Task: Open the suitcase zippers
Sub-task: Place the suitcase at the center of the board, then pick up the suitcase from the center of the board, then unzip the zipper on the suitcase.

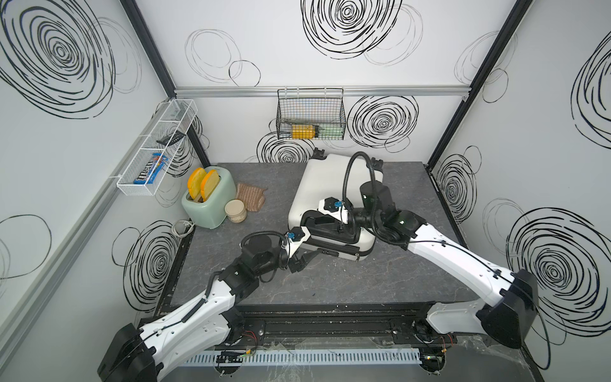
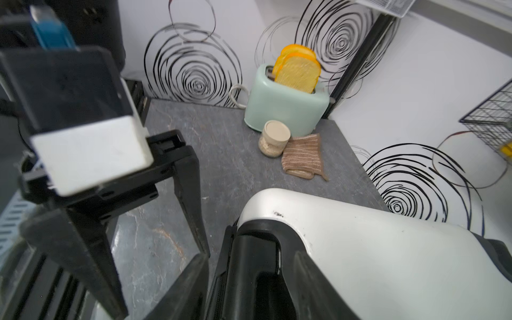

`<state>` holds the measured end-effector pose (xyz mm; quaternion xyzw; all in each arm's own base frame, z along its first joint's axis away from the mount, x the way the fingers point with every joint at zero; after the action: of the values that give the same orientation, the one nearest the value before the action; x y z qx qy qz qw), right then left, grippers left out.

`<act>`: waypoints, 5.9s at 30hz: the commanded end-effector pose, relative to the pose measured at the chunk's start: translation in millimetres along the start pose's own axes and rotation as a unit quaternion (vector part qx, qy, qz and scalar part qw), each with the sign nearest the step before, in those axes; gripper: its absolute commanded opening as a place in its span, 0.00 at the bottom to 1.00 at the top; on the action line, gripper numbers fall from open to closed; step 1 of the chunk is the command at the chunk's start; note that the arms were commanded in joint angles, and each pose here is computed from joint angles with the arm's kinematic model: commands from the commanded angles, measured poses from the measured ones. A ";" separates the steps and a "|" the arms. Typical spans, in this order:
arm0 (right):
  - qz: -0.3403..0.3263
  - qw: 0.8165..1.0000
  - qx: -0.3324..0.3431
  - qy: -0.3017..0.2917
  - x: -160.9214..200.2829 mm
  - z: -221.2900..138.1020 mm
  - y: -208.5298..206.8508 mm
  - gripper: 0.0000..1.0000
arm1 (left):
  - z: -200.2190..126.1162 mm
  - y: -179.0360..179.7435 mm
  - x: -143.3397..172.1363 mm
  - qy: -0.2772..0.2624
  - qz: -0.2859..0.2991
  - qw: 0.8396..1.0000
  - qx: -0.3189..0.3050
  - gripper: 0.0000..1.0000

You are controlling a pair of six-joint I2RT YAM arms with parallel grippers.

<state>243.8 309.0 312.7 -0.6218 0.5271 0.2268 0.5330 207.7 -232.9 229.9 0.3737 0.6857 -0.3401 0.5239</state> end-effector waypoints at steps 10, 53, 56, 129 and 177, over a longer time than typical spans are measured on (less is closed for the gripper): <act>0.106 0.974 0.199 -0.022 32.6 -89.1 -15.7 0.62 | 19.9 -0.2 -10.7 0.205 0.155 0.962 0.098 0.69; 0.137 0.938 0.320 -0.003 62.6 -158.8 9.1 0.62 | 104.8 16.6 8.4 0.386 0.273 0.874 0.113 0.33; 0.137 0.940 0.313 -0.006 65.1 -156.4 12.9 0.61 | 96.5 11.4 -1.2 0.371 0.263 0.882 0.124 0.28; 0.217 0.951 0.205 -0.082 148.2 -87.8 96.0 0.54 | 33.0 7.9 -117.4 0.117 0.079 0.987 0.081 0.13; 0.288 0.906 0.309 -0.039 144.0 -47.5 79.2 0.30 | 43.1 -5.4 -124.9 0.081 0.059 0.989 0.105 0.16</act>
<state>202.6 211.0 144.2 -0.2684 0.7267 0.2023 0.5992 242.7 -271.8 254.4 0.4798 0.7698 -0.2942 0.3010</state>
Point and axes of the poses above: each gripper's point midway between its finger pads, its own z axis out along the fingers, its own y axis along the line the jaws close on, x = y × z, the point moved 2 cm from there along -z, back along the fingers, and after that the axes turned 9 degrees about -z, right-handed, at the moved point
